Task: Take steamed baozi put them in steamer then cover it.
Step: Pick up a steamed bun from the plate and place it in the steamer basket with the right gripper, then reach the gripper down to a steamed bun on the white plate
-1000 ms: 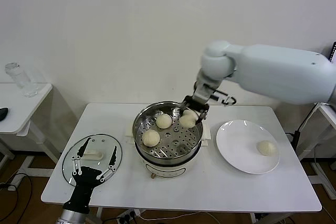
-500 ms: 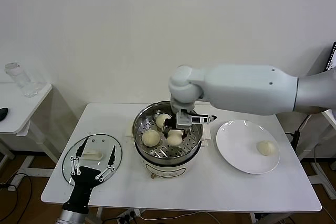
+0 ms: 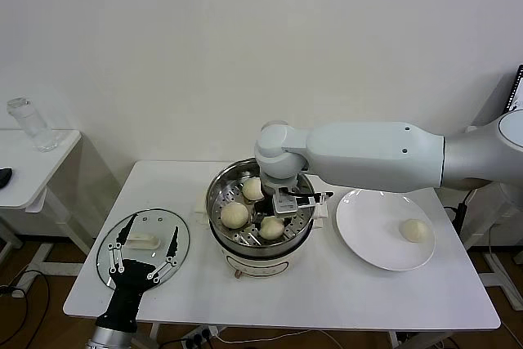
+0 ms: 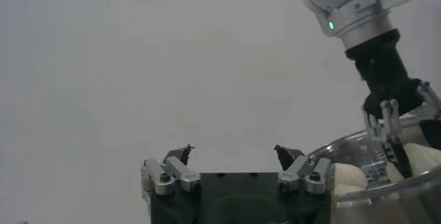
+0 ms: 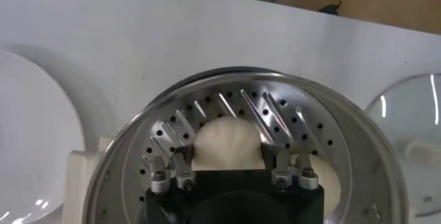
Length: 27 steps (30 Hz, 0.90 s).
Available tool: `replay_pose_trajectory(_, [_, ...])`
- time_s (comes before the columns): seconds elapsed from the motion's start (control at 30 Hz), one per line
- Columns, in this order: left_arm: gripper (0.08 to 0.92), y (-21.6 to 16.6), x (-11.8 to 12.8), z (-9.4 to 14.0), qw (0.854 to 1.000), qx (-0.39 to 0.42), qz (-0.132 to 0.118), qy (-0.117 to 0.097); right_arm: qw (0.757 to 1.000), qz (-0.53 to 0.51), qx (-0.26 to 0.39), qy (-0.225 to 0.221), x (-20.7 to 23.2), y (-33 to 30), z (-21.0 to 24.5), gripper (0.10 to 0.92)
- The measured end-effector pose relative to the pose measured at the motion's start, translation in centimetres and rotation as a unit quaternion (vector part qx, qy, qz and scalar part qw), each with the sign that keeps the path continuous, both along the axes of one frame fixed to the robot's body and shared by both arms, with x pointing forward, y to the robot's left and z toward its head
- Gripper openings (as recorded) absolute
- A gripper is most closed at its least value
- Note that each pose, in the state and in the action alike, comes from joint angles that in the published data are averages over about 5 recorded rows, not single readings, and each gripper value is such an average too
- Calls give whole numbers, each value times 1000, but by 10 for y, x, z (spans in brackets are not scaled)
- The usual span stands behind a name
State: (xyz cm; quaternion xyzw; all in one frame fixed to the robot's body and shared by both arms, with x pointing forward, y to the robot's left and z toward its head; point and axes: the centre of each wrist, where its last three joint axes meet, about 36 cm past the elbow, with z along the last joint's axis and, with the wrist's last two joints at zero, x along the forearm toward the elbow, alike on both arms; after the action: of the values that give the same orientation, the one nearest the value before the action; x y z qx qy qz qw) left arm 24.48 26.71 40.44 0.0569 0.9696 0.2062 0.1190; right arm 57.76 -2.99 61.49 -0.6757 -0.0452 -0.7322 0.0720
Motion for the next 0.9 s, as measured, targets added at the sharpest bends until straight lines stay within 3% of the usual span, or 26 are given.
replay_pose_trajectory(0.13, [823,0,0,0,1000,-1,1,-1,1000,6,-2,-1,-1,1,-3,702])
replay_pose_trajectory(0.37, [823,1,1,0,1000,-2,3,-4,1000,15,0,-5,-4,-1,-4,817])
replay_pose_trajectory(0.6, [823,0,2,0,1000,-4,3,-6,1000,2,17,-14,0,-10,9,823])
replay_pose_trajectory(0.9, [823,0,4,0,1000,-2,2,-4,983,-157,94,-20,31,-77,57,823])
